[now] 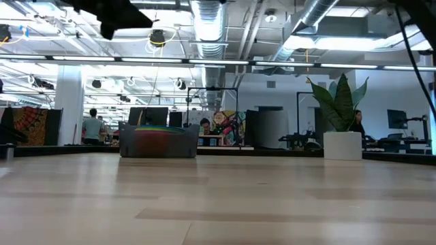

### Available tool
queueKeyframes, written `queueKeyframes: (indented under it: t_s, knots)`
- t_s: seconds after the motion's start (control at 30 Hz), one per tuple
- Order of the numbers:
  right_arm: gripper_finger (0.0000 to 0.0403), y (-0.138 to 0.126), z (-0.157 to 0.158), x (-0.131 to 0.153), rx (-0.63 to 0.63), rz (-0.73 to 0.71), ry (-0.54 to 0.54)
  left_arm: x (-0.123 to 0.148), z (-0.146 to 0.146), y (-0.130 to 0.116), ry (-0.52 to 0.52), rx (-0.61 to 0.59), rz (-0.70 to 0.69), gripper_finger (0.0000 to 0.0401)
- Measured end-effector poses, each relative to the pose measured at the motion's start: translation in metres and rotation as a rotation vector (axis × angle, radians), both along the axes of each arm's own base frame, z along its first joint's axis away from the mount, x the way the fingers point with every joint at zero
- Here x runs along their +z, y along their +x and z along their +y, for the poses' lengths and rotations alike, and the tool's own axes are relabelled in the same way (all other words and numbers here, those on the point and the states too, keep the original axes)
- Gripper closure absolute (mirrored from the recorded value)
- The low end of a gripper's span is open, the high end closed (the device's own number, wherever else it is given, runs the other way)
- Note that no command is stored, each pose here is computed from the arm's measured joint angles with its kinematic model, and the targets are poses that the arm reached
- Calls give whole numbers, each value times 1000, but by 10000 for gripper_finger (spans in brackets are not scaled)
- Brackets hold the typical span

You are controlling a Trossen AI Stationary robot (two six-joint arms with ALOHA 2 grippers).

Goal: Nest measuring cups in basket
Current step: Return To Home Position

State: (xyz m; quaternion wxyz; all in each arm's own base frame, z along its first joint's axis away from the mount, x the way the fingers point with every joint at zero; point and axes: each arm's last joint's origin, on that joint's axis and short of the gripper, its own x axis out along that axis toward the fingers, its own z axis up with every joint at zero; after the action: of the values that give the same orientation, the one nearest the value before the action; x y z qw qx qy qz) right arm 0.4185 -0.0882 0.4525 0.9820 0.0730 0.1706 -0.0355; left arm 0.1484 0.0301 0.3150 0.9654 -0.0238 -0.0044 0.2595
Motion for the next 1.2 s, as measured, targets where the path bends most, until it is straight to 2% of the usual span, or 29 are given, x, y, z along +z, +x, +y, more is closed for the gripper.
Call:
queueKeyframes:
  t_s: [0.13, 0.27, 0.4, 0.5, 0.63, 0.77, 0.83, 0.9, 1.0, 1.07, 1.2]
  knots:
    - [255, -11, 17, 4, 63, 18, 11, -5, 5, 9, -25, -75, 19, 401]
    - [304, -11, 35, -12, 100, 25, 21, -6, 7, 17, -34, -146, 6, 401]
    - [336, -17, 48, -30, 109, -59, 77, -6, 6, 22, -50, -194, -7, 401]
    - [347, -32, 57, -42, 124, -159, 128, -9, 3, 24, -81, -244, -62, 401]
    - [353, -66, 64, -52, 128, -276, 166, -31, -6, 25, -118, -287, -205, 401]
    - [362, -104, 74, -59, 137, -309, 166, -54, -8, 21, -120, -271, -250, 401]
    - [369, -121, 79, -59, 148, -312, 176, -50, -9, 18, -110, -275, -279, 401]
    - [379, -138, 83, -56, 160, -317, 192, -38, -9, 15, -57, -273, -309, 401]
    - [393, -166, 91, -47, 196, -365, 167, -28, -10, 8, 88, -257, -280, 401]
    - [396, -185, 95, -42, 211, -402, 136, -29, -9, 4, 139, -230, -246, 401]
    - [395, -222, 103, -44, 175, -468, 119, -50, -8, -2, 62, -185, -196, 401]
